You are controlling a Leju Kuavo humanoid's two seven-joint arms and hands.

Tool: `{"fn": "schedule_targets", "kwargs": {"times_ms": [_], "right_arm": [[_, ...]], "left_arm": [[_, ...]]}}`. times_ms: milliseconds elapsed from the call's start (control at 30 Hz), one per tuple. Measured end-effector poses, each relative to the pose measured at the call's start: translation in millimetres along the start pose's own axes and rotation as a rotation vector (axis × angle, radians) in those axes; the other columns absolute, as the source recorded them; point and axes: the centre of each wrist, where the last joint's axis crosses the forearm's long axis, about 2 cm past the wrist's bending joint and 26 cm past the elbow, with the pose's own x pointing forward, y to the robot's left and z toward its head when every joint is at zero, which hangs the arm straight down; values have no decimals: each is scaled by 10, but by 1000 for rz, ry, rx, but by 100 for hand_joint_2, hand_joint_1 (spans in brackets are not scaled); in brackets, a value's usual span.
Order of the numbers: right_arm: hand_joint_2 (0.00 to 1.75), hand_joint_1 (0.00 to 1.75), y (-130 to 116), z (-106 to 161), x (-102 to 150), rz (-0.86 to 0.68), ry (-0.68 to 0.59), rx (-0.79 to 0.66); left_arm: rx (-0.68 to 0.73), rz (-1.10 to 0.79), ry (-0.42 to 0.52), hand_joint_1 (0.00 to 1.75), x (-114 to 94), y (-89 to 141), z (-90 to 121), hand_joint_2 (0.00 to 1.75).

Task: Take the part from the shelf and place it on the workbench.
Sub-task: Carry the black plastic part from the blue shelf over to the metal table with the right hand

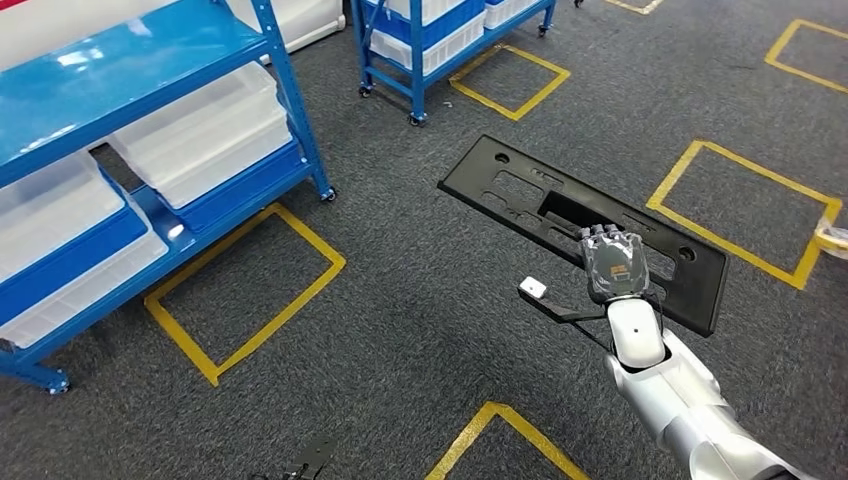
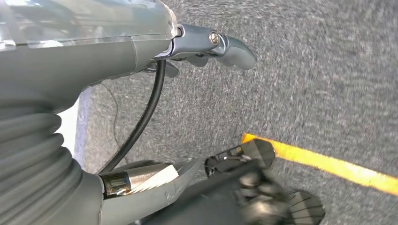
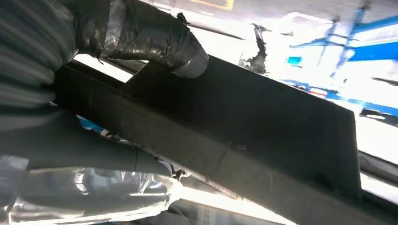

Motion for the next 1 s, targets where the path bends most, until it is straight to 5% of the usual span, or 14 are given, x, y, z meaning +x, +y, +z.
{"fn": "schedule_targets", "kwargs": {"times_ms": [1000], "right_arm": [[175,173,27,30,-211,46,14,38]], "left_arm": [[-4,-2,-14,0,61,-88,20,175]]}}
